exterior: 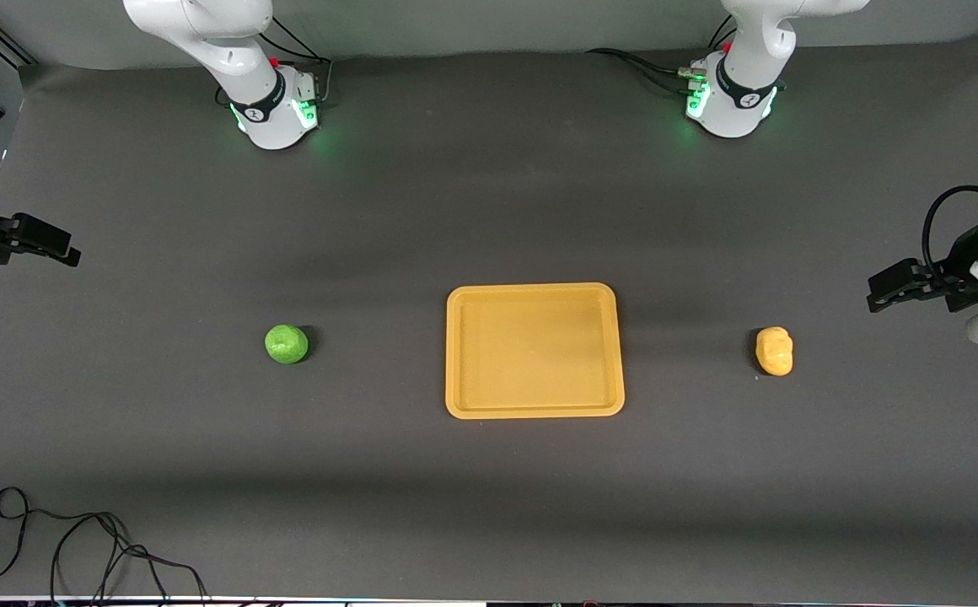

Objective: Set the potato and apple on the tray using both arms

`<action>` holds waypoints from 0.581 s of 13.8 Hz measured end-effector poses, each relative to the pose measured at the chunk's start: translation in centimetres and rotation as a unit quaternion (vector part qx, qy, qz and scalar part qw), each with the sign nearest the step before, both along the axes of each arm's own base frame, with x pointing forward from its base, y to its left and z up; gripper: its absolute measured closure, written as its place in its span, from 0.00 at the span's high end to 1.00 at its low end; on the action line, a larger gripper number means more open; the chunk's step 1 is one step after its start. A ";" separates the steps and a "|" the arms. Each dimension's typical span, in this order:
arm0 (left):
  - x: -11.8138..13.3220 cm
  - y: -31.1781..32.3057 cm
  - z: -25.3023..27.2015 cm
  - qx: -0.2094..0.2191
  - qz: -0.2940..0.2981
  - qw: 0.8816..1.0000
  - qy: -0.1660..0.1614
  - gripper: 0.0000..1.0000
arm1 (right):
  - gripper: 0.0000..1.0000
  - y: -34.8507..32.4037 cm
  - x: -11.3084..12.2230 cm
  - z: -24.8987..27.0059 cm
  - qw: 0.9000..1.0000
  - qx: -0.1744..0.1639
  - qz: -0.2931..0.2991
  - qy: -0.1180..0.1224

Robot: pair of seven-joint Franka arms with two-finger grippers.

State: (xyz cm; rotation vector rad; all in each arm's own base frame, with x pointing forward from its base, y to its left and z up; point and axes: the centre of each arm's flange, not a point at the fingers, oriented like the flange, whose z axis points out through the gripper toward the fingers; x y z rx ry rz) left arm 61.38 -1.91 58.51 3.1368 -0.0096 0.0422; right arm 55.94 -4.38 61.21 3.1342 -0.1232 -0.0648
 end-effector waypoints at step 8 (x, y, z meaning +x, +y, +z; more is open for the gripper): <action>0.0 0.0 0.0 0.000 0.000 1.000 0.000 1.00 | 1.00 0.0 -0.2 -0.1 1.000 0.001 0.000 0.008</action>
